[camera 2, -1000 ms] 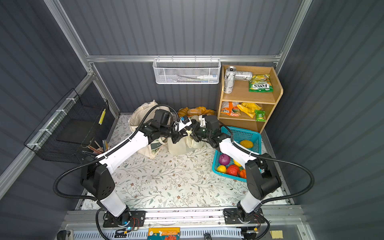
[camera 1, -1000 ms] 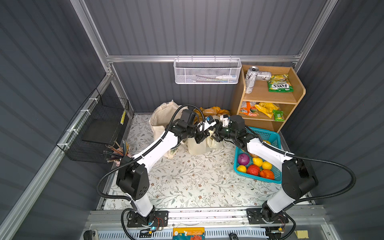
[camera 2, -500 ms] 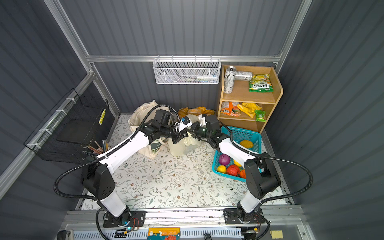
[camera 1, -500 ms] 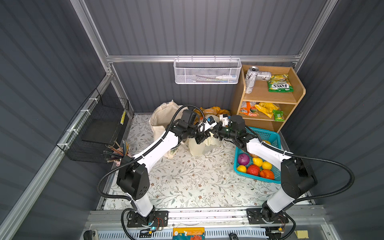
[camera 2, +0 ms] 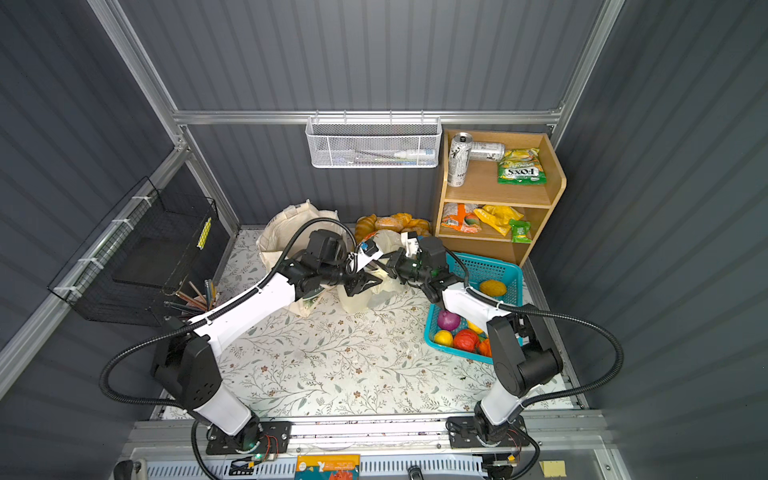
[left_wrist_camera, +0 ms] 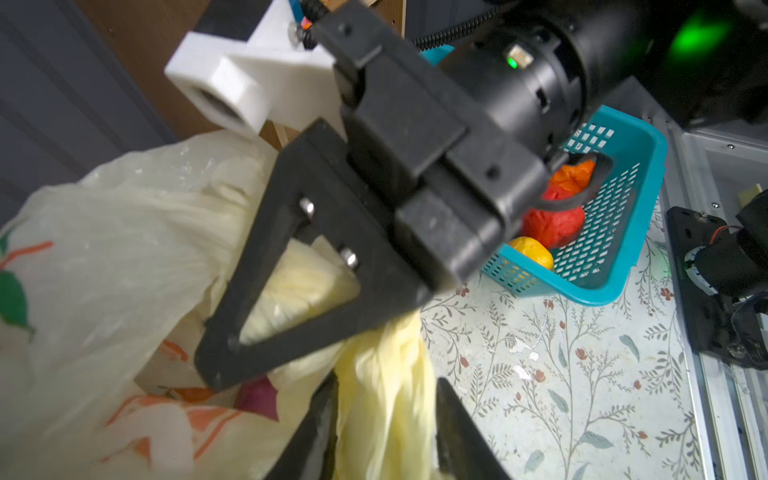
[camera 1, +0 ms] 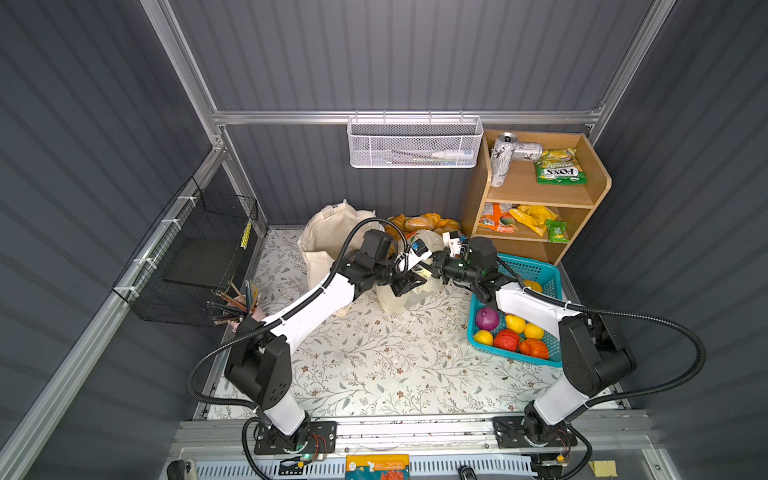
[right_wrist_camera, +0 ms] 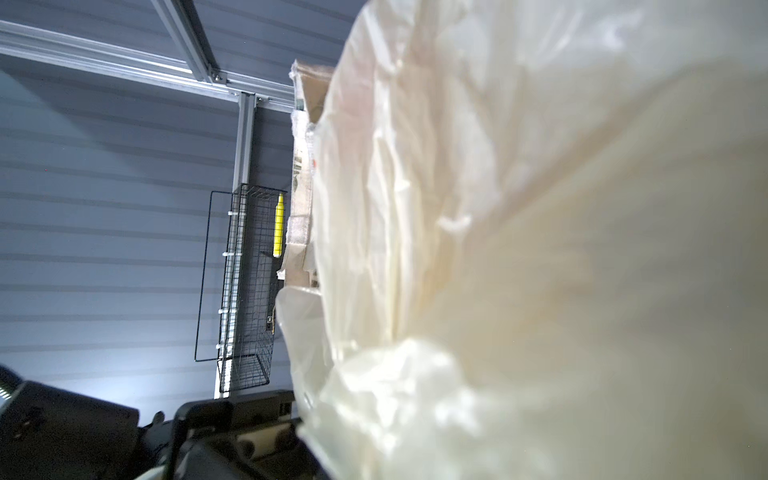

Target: Place the mixed food into the grocery bags and tie them

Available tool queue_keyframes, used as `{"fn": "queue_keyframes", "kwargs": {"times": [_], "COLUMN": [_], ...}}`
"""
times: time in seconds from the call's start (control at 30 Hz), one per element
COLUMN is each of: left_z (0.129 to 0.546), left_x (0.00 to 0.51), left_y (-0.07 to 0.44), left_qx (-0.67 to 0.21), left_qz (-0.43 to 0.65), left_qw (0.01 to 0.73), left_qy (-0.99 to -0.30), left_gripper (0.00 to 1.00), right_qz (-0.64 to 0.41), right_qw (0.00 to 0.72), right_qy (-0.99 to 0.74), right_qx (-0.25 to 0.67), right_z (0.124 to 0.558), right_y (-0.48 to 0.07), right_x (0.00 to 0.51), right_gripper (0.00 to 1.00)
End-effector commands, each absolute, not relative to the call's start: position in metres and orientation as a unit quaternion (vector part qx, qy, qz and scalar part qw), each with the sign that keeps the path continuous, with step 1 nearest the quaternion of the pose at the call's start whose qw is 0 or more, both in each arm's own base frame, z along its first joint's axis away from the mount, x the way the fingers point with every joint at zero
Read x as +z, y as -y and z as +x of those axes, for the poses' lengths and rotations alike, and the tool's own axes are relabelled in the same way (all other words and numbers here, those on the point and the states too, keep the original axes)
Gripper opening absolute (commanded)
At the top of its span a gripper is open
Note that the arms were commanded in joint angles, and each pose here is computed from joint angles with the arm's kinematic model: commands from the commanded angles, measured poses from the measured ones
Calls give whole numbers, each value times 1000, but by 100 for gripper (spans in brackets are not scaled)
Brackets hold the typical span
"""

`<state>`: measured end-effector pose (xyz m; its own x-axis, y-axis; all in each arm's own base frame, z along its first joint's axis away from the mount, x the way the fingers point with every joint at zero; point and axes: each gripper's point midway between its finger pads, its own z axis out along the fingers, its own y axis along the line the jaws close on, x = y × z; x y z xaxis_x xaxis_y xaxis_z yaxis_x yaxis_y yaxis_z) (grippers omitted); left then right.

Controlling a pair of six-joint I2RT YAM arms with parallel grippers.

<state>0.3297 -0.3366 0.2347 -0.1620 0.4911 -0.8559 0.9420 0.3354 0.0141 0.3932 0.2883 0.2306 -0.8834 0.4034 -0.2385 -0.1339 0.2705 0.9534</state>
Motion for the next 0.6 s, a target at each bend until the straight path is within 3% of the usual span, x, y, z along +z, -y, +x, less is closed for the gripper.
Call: {"fn": "queue_keyframes", "kwargs": {"times": [0.0, 0.07, 0.33, 0.57], "left_z": [338, 337, 356, 366], "left_x": [273, 291, 326, 285], "left_y": [320, 312, 295, 310], "left_qx": [-288, -302, -311, -317], "left_qz": [449, 428, 358, 374], "left_qw": [467, 490, 556, 495], "left_qy": [-705, -697, -683, -717], "left_gripper": [52, 59, 65, 67], "right_qz": [25, 21, -10, -44], "right_qw": [239, 234, 238, 234], "right_qy": [-733, -734, -720, -708], "right_qx": [636, 637, 652, 665], "right_z": [380, 377, 365, 357], "right_y": [-285, -279, -265, -261], "right_x": [253, 247, 240, 239], "right_gripper": [0, 0, 0, 0]}}
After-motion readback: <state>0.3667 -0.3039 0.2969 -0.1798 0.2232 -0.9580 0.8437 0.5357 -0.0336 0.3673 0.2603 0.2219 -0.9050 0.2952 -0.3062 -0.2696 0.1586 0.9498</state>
